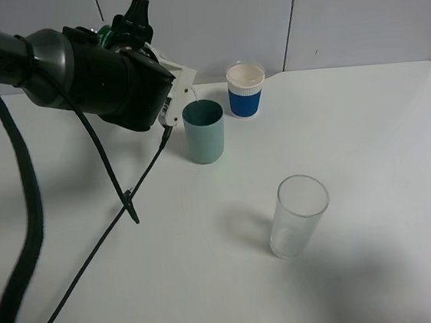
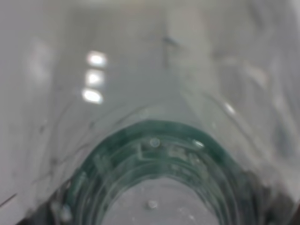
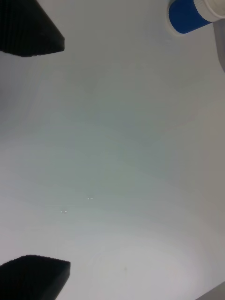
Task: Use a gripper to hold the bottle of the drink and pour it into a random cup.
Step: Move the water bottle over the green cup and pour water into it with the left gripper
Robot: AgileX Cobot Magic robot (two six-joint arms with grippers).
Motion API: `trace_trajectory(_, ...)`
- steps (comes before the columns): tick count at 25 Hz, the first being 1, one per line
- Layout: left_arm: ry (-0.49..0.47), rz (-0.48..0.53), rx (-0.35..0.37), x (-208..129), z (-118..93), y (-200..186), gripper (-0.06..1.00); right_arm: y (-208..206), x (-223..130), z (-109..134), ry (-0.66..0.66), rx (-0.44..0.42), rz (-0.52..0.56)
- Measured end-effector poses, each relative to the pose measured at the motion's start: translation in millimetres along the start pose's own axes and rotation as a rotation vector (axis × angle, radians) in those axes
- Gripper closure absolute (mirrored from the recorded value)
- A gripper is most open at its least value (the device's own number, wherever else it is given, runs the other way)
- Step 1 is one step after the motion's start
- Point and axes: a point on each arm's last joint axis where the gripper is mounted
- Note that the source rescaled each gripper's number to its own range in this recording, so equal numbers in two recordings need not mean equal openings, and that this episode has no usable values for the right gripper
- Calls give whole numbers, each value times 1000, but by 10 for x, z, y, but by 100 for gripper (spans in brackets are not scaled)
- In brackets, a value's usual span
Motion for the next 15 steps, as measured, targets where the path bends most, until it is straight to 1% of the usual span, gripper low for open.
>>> trace_trajectory(9, 1, 10, 3, -9, 3, 0, 94, 0, 0, -1, 0, -1, 0)
trace_trajectory(15, 10, 21, 24, -19, 22, 0, 94, 0, 0, -1, 0, -1, 0)
Point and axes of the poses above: a point on each arm's last joint axis where the gripper is mounted, y pointing out along that axis toward the gripper, z along the wrist's bending axis when the last joint is at zero, x = y × z, and after that the axes turned 3 degrees about y, right-handed
